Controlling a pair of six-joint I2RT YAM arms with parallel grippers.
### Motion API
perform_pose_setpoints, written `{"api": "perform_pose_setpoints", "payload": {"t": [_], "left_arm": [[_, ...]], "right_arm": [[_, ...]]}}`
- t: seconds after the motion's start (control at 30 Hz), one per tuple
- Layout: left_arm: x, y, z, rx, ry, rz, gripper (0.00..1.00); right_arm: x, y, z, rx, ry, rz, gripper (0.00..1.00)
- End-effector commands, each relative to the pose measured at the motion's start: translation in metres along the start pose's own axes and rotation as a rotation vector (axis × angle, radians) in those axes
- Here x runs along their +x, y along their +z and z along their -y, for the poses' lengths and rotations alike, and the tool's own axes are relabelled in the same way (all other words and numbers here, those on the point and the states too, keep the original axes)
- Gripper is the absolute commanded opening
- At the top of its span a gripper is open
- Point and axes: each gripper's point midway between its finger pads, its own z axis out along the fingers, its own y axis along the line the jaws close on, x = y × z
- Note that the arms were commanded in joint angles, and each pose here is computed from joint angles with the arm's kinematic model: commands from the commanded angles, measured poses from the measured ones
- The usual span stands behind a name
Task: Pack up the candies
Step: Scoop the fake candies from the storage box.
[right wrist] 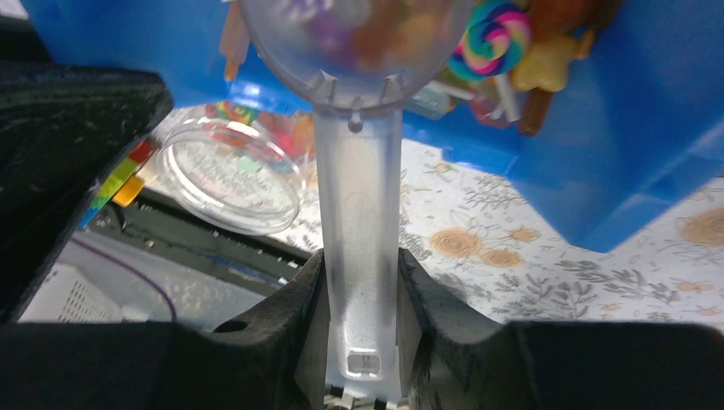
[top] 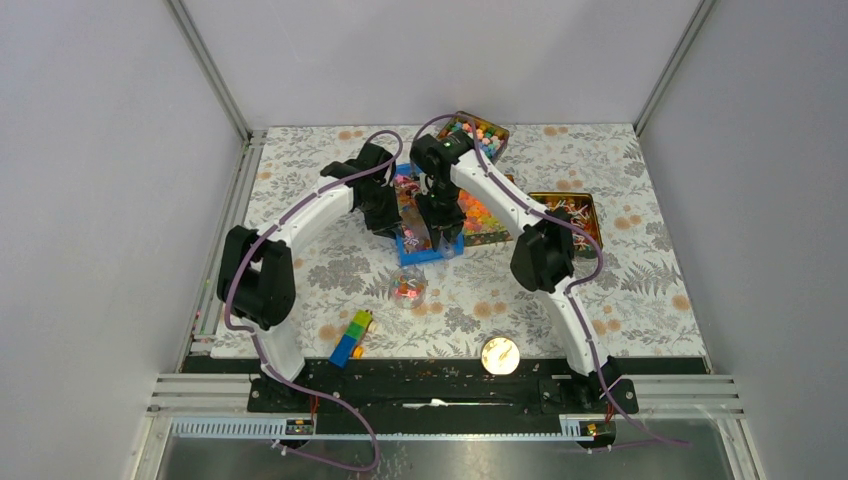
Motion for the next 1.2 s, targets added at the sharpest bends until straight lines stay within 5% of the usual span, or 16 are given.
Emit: {"api": "perform_pose_setpoints", "payload": {"t": [0.0,0.3,0.63,1.17], "left_arm": [[-0.006,-0.023,0.032,0.106,0.062,0.013,0.0],[-0.008,-0.022,0.03,0.096,0.072,0.016,0.0],[-0.005,-0.022,0.033,0.115,0.076,0.002,0.0],[-0.004,-0.031,0.036,0.145,0.095,0.034,0.05]], "right_arm": [[-0.009,-0.018,0.041,0.13,0.056,0.09,0.0],[0.028,-0.032,0.042,0.121,0.042,-0.029,0.0],[-0.007,-0.012,0.038,0.112,0.069,0.016,0.0],[-0.065,-0.013,0.039,0.089,-0.087,0.308,0.0]]}}
